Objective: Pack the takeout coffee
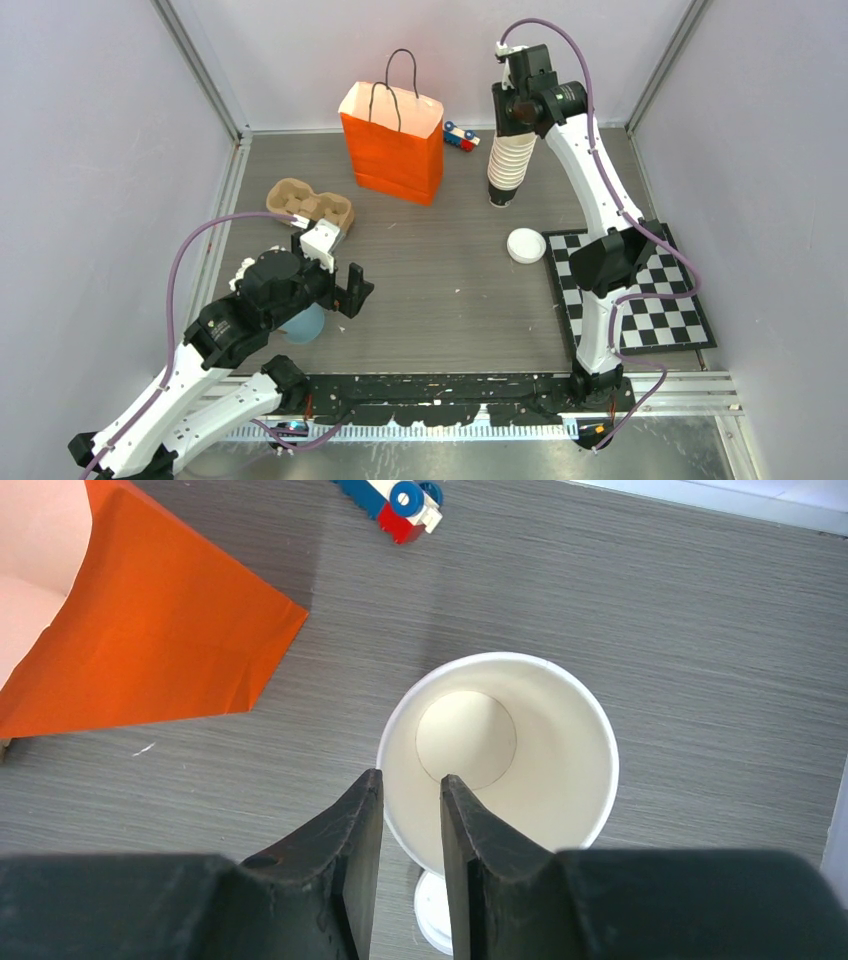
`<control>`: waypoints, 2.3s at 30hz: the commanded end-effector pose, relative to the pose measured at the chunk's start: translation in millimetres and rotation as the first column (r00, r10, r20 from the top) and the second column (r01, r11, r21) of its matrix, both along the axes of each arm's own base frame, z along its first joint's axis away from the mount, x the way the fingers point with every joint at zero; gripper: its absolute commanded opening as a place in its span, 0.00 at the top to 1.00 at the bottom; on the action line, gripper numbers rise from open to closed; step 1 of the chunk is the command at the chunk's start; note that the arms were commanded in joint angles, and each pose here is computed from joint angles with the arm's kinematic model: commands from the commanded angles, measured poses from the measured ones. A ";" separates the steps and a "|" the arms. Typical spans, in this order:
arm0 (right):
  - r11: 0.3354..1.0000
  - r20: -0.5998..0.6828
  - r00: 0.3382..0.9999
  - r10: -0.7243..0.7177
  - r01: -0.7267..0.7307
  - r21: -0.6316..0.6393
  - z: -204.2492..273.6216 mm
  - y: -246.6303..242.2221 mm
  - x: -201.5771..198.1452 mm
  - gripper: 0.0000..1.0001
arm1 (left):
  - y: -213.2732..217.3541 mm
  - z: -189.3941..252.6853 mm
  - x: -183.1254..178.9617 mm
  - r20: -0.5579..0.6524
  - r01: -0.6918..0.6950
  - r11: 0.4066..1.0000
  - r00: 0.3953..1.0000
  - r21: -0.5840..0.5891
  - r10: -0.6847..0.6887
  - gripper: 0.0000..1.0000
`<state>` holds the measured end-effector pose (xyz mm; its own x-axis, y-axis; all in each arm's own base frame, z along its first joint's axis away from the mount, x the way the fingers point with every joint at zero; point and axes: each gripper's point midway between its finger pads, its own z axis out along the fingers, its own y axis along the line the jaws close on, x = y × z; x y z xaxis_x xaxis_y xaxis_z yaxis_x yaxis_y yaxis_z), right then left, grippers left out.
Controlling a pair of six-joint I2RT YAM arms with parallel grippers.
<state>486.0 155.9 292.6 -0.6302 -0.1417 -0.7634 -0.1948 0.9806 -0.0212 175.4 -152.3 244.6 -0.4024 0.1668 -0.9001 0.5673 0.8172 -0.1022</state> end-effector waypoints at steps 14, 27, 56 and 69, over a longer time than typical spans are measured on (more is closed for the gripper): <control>0.998 0.011 1.000 0.005 -0.004 -0.056 -3.4 0.8 5.6 0.67 | -3.9 2.4 3.2 0.015 0.009 1.000 1.000 -0.003 -0.009 0.00; 0.998 0.022 1.000 0.006 -0.005 -0.061 -1.5 4.0 6.8 0.83 | -5.0 1.2 3.1 0.010 0.015 1.000 1.000 0.002 -0.015 0.00; 0.956 0.162 0.984 0.075 -0.025 -0.293 49.1 26.8 -14.9 1.00 | -6.4 -0.9 2.8 0.001 0.020 1.000 1.000 0.003 -0.020 0.00; 0.976 0.392 0.918 0.065 0.024 -0.217 138.7 28.0 -40.3 1.00 | -4.7 -1.6 4.3 0.005 0.013 1.000 1.000 0.015 -0.013 0.00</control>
<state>468.5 191.4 352.7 -0.4449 -0.4046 -0.7990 -0.2072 0.9144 -0.3476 177.4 -154.4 239.3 -0.4182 0.1827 -0.8898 0.5666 0.8181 -0.0983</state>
